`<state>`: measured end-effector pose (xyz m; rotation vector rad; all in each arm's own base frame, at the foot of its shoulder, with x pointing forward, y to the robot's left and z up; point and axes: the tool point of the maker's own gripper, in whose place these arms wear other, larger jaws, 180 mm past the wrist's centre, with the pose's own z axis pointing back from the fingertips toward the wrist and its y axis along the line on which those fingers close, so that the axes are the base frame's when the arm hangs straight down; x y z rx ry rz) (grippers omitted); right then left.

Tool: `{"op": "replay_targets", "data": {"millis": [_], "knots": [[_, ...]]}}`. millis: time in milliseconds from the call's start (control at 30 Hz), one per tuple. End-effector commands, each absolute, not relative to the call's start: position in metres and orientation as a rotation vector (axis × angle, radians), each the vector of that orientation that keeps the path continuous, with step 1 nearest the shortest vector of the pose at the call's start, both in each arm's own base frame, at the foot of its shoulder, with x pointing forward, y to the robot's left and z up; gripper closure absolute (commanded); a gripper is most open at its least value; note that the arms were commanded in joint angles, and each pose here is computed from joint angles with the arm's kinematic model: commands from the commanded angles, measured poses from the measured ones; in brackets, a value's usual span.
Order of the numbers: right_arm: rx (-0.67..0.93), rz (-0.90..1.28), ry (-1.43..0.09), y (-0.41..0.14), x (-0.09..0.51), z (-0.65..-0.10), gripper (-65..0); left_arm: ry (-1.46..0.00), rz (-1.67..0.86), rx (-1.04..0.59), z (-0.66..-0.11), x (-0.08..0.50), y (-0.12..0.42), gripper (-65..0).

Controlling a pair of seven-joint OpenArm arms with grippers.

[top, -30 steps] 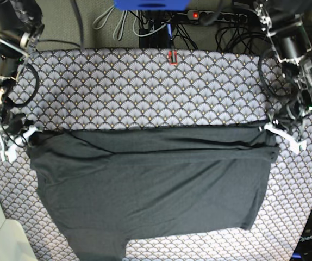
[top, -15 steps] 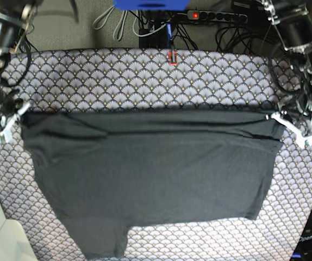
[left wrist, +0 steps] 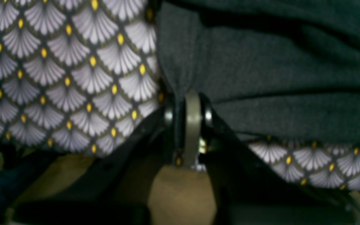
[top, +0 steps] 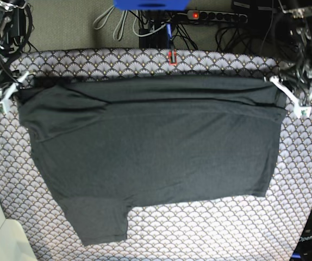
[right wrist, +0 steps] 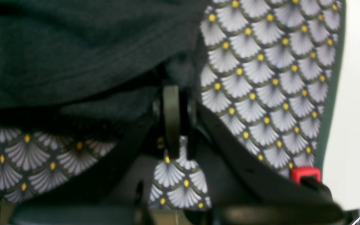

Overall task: Fold the T-shirt properly
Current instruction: 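Drag the folded shirt back toward the robot with both grippers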

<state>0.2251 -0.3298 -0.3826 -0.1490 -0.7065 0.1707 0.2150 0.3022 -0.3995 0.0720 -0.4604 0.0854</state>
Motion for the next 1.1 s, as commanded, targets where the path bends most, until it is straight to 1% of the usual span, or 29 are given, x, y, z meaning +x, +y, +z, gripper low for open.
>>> {"op": "replay_targets", "data": {"millis": [0, 167, 367, 600, 933, 1067], "knots": [[-0.203, 0.162, -0.732, -0.347, 0.226, -0.368, 0.0, -0.484, 0.080, 0.113, -0.388, 0.216, 0.314, -0.4], [-0.246, 0.089, -0.691, -0.370, 0.204, -0.368, 0.0, -0.475, 0.114, 0.152, -0.382, 0.193, 0.330, -0.4], [-0.219, 0.067, -0.649, -0.363, 0.185, -0.384, 0.0, -0.431, 0.119, 0.154, -0.391, 0.174, 0.330, -0.4], [-0.195, 0.051, -0.639, -0.353, 0.181, -0.392, 0.0, -0.420, 0.120, 0.143, -0.395, 0.172, 0.327, -0.4], [-0.198, 0.047, -0.637, -0.354, 0.180, -0.392, 0.0, -0.417, 0.121, 0.142, -0.396, 0.171, 0.327, -0.4], [-0.200, 0.047, -0.634, -0.355, 0.178, -0.392, 0.0, -0.391, 0.137, 0.137, -0.403, 0.166, 0.330, -0.4]]}}
